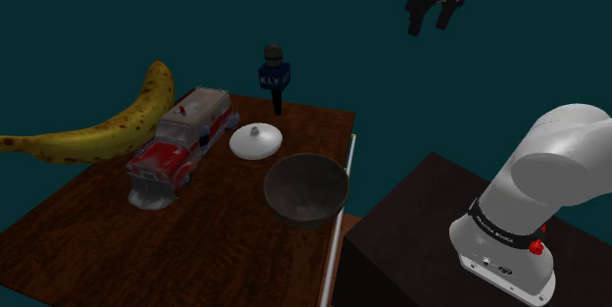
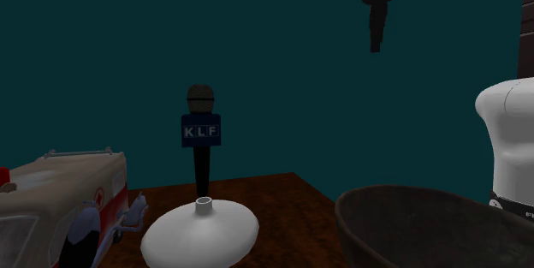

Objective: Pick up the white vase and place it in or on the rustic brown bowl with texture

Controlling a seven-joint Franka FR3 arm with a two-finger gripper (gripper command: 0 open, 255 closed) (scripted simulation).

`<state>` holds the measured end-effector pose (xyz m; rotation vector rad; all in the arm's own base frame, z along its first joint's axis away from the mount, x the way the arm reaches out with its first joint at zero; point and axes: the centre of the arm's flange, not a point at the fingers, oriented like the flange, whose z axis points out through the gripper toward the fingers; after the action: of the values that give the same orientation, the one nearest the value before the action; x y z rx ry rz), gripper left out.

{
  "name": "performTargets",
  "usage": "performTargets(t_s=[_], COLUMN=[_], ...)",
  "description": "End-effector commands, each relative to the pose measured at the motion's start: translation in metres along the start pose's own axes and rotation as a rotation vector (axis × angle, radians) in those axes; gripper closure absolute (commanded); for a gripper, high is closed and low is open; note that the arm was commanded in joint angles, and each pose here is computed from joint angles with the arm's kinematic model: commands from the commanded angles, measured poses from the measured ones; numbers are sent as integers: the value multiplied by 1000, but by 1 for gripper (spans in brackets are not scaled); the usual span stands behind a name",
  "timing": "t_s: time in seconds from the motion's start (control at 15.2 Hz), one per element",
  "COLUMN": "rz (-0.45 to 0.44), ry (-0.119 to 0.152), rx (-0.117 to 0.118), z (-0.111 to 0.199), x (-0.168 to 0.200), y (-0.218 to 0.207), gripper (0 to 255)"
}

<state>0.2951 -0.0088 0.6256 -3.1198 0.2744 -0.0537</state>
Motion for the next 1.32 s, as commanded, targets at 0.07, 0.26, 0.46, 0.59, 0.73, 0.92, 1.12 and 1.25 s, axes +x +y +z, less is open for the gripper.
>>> performTargets(t_s=[0.07, 0.26, 0.46, 0.59, 0.73, 0.92, 1.12, 1.25], rz=[2, 9, 16, 20, 25, 32, 39, 43], ry=[0, 0, 0, 0, 0, 0, 0, 0], rx=[-1, -5, -9, -11, -14, -18, -21, -24], z=[6, 26, 45, 58, 72, 91, 111, 125], x=[5, 22, 39, 50, 62, 79, 96, 108], y=[-10, -41, -72, -92, -112, -143, -173, -193], gripper=[0, 0, 0, 0, 0, 0, 0, 0])
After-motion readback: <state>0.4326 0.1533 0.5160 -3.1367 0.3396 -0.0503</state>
